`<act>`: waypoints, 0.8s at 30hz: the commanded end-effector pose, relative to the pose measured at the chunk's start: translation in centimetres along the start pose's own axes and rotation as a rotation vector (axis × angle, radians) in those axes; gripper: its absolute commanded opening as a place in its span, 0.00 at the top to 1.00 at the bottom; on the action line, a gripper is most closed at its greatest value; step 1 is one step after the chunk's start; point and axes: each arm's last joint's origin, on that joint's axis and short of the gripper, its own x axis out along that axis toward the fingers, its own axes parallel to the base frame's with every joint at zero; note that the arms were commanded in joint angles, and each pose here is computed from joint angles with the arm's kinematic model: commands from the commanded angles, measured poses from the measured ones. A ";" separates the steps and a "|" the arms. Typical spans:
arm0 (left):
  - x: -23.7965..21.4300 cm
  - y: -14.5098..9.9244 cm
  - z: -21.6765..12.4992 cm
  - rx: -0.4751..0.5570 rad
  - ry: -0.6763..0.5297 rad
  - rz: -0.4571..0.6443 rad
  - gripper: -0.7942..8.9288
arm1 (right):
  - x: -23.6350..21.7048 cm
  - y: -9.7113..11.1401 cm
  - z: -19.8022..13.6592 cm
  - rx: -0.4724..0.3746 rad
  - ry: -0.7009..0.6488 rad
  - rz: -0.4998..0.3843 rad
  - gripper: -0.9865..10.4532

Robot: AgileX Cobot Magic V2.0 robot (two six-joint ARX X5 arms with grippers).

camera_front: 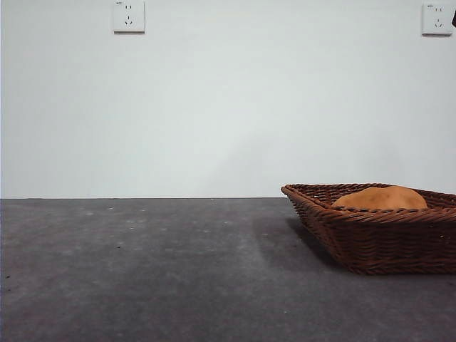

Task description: Help me put the vegetables on the table into the basket

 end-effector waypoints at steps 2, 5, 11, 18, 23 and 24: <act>0.1 0.0 -0.3 -0.004 0.005 0.001 0.92 | 0.1 -0.1 0.1 0.001 -0.002 -0.021 0.91; 0.1 0.0 -0.3 -0.004 0.005 0.001 0.92 | -1.5 0.1 -0.1 -0.057 -0.035 -0.102 0.91; 0.1 0.0 -0.3 -0.004 0.005 0.001 0.92 | -7.2 2.1 -2.7 -0.115 -0.268 -0.096 0.91; 0.1 0.0 -0.3 -0.004 0.005 0.000 0.92 | -5.9 2.4 -11.2 -0.104 -0.396 -0.102 0.91; 0.1 0.0 -0.3 -0.004 0.005 0.001 0.92 | -3.2 2.1 -15.4 -0.100 -0.418 -0.102 0.91; 0.1 0.0 -0.3 -0.004 0.005 0.001 0.92 | -2.6 2.0 -16.3 -0.093 -0.426 -0.100 0.91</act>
